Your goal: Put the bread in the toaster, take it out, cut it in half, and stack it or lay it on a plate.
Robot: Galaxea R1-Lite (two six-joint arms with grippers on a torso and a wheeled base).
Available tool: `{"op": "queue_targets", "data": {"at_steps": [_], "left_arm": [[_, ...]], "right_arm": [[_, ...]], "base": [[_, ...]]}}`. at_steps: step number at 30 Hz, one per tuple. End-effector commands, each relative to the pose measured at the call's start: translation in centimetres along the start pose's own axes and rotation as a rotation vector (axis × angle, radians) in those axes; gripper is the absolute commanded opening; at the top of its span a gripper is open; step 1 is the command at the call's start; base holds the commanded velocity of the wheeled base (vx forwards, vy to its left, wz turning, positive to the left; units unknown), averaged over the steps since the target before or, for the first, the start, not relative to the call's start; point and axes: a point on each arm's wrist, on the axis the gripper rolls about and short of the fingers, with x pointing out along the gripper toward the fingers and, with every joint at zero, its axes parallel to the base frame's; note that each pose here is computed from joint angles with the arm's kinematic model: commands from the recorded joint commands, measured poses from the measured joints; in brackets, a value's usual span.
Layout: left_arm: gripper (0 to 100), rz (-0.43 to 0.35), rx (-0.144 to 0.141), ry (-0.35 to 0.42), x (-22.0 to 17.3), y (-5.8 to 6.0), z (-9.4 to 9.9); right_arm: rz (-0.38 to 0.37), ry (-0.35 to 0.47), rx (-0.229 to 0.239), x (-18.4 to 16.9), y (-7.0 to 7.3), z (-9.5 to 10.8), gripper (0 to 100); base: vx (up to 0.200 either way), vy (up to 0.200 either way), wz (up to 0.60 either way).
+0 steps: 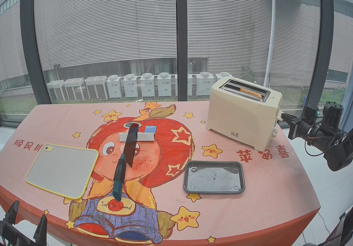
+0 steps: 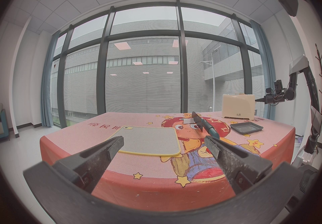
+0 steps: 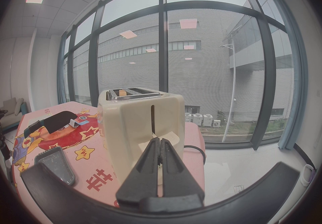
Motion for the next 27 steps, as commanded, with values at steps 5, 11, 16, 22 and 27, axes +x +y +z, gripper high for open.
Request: {"op": "queue_targets", "data": {"at_steps": [5, 11, 16, 22, 27], "left_arm": [[100, 0.002, 0.0, 0.018, 0.1, 0.0, -0.5], [100, 0.002, 0.0, 0.018, 0.1, 0.0, -0.5], [100, 0.002, 0.0, 0.018, 0.1, 0.0, -0.5], [100, 0.002, 0.0, 0.018, 0.1, 0.0, -0.5], [100, 0.002, 0.0, 0.018, 0.1, 0.0, -0.5]], "right_arm": [[0.0, 0.023, 0.007, 0.2, 0.0, -0.6, 0], [0.003, 0.043, 0.013, 0.4, 0.0, -1.2, 0], [-0.022, 0.052, 0.003, 0.4, -0.1, -1.4, 0], [-0.023, 0.064, 0.007, 0.6, -0.1, -1.7, 0], [-0.021, 0.067, 0.006, 0.6, -0.1, -1.8, 0]], "base": [[0.0, 0.0, 0.0], [0.0, 0.0, 0.0], [0.0, 0.0, 0.0], [0.0, 0.0, 0.0], [0.0, 0.0, 0.0]]}}
